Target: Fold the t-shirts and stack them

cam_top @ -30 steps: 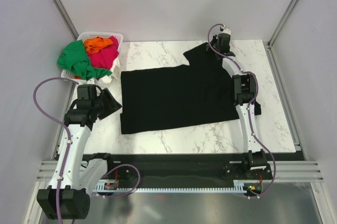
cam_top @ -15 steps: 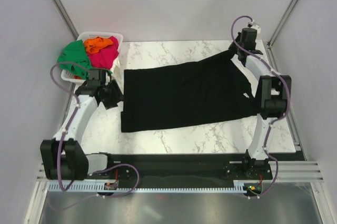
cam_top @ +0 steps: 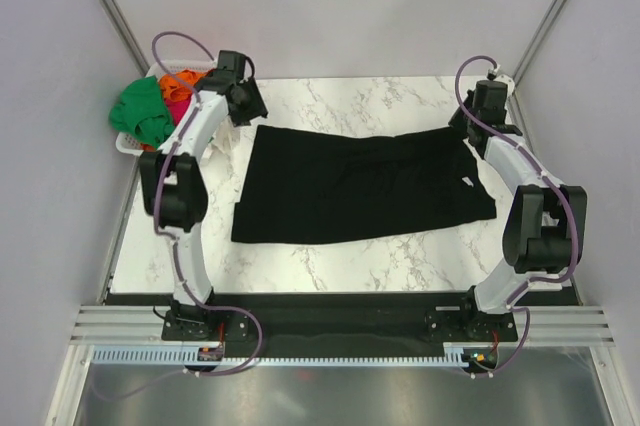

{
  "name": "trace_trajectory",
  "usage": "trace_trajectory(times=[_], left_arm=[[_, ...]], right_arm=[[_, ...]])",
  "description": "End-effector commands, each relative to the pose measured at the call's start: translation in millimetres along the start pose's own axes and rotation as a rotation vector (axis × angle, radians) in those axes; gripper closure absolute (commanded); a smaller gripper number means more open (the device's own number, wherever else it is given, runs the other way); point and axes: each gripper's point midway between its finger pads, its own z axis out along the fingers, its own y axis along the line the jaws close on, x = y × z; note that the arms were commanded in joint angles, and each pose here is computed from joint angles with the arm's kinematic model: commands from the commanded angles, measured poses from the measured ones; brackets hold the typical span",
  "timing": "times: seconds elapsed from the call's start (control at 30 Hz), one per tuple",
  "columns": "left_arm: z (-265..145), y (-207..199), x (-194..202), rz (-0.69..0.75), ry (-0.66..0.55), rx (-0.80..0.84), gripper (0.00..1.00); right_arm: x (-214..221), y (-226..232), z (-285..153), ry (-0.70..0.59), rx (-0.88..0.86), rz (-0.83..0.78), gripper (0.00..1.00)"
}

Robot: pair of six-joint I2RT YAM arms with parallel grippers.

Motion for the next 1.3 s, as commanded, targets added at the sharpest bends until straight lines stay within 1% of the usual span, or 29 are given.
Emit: trace_trajectory(times=[0.0,0.03,0.07,0.1,0.13,0.2,0.27,0.33,0.37,0.6,0.73,0.77,0.87,0.97,1.0,1.07,1.1,1.13,1.17,1.2,1.23,1.27], left_arm=[[20,4,-23,0.066,-0.021,-0.104,0.44],[43,15,-15,0.07,0.011,-0.158,0.44],[52,19,-14,0.073,0.025,-0.182,0.45],[53,14,-26,0.071,-0.008,-0.182,0.44],[70,21,-19,0.073,0.013,-0.207,0.44],[78,20,-26,0.064,-0.005,-0.217,0.43],[97,25,-18,0.064,0.017,-0.234,0.42],[105,23,-16,0.052,0.021,-0.227,0.41],[114,26,-9,0.052,0.04,-0.233,0.41],[138,28,6,0.027,0.073,-0.233,0.43],[146,27,5,0.025,0.062,-0.225,0.45],[148,27,5,0.023,0.061,-0.222,0.47],[152,24,6,0.021,0.064,-0.203,0.57],[154,20,3,0.032,0.054,-0.179,0.74],[154,17,1,0.045,0.048,-0.167,0.83],[148,10,-10,0.057,0.02,-0.137,0.95],[143,6,-17,0.064,-0.001,-0.124,0.98],[139,3,-22,0.066,-0.011,-0.112,0.98],[124,-1,-36,0.063,-0.043,-0.099,0.98],[116,-3,-42,0.065,-0.058,-0.094,0.98],[106,-1,-51,0.059,-0.079,-0.098,0.98],[86,-4,-65,0.049,-0.115,-0.087,0.98]], right_arm=[[19,7,-17,0.062,-0.072,0.005,1.0],[23,5,-18,0.068,-0.067,0.003,1.0],[27,8,-22,0.08,-0.091,0.001,1.0],[36,4,-22,0.097,-0.086,0.0,1.0],[40,5,-23,0.108,-0.095,-0.002,1.0],[48,6,-25,0.125,-0.103,-0.001,1.0],[58,7,-24,0.147,-0.116,-0.002,1.0],[63,9,-23,0.157,-0.122,-0.001,1.0],[66,10,-21,0.168,-0.125,-0.003,1.0],[66,14,-17,0.175,-0.138,-0.005,1.0],[68,14,-17,0.181,-0.143,-0.003,1.0],[69,14,-16,0.184,-0.143,-0.003,1.0],[72,13,-15,0.192,-0.139,-0.005,1.0],[72,9,-12,0.189,-0.121,-0.015,1.0],[75,19,-13,0.189,-0.135,-0.048,1.0],[72,19,-10,0.177,-0.112,-0.064,1.0],[61,25,-8,0.158,-0.119,-0.063,1.0],[60,27,-3,0.164,-0.12,-0.063,1.0],[54,33,-1,0.158,-0.131,-0.061,1.0],[32,50,0,0.126,-0.161,-0.057,1.0],[28,55,7,0.126,-0.169,-0.059,1.0],[18,66,7,0.108,-0.186,-0.063,1.0]])
